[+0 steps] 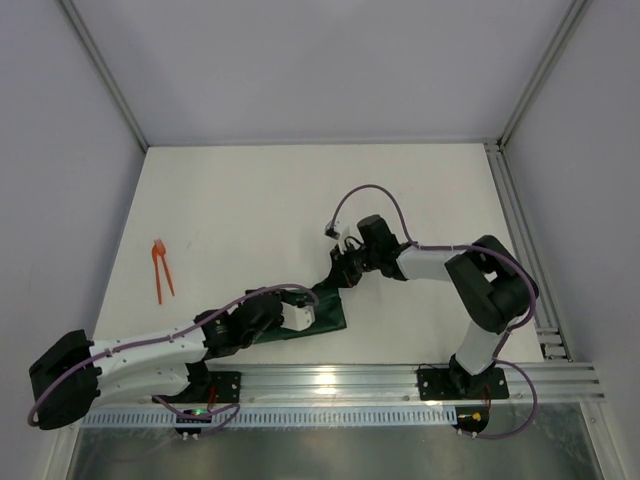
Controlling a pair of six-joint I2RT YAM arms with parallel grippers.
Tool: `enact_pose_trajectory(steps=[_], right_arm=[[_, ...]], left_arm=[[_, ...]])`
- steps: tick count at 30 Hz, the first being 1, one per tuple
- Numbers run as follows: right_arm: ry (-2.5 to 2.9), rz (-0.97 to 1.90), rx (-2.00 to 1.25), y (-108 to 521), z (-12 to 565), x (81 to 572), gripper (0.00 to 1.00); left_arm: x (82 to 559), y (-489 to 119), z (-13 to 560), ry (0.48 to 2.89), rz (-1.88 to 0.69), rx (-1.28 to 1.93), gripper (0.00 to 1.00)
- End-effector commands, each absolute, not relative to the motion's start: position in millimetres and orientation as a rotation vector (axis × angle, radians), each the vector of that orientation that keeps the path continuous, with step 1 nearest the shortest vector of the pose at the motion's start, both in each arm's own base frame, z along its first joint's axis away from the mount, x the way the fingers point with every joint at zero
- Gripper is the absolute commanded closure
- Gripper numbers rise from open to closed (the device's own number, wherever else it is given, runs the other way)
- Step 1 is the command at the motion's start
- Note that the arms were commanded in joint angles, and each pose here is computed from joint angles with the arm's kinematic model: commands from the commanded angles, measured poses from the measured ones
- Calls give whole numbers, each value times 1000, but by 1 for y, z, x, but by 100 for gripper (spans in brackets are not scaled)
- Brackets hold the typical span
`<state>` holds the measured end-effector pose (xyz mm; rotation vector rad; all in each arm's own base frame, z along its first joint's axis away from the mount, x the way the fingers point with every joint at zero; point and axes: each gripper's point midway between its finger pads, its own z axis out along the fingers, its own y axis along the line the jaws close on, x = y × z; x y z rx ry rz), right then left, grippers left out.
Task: Fold the napkin into a case and place the utensils inside
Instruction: Fold the 2/3-rectangle-folded napkin at the center of the board.
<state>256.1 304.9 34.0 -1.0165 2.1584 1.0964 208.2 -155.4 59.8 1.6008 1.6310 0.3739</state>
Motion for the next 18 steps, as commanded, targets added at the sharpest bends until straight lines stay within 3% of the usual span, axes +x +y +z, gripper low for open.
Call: enact_pose_trajectory(steps=[1,18], right_arm=[[2030,1039,-1033,311,57,260,90],[1926,997,-1185,323,61,220,89]], left_arm=[[199,-154,69,1660,309,1595,55],[157,-149,79,1764,-42,1619,30]])
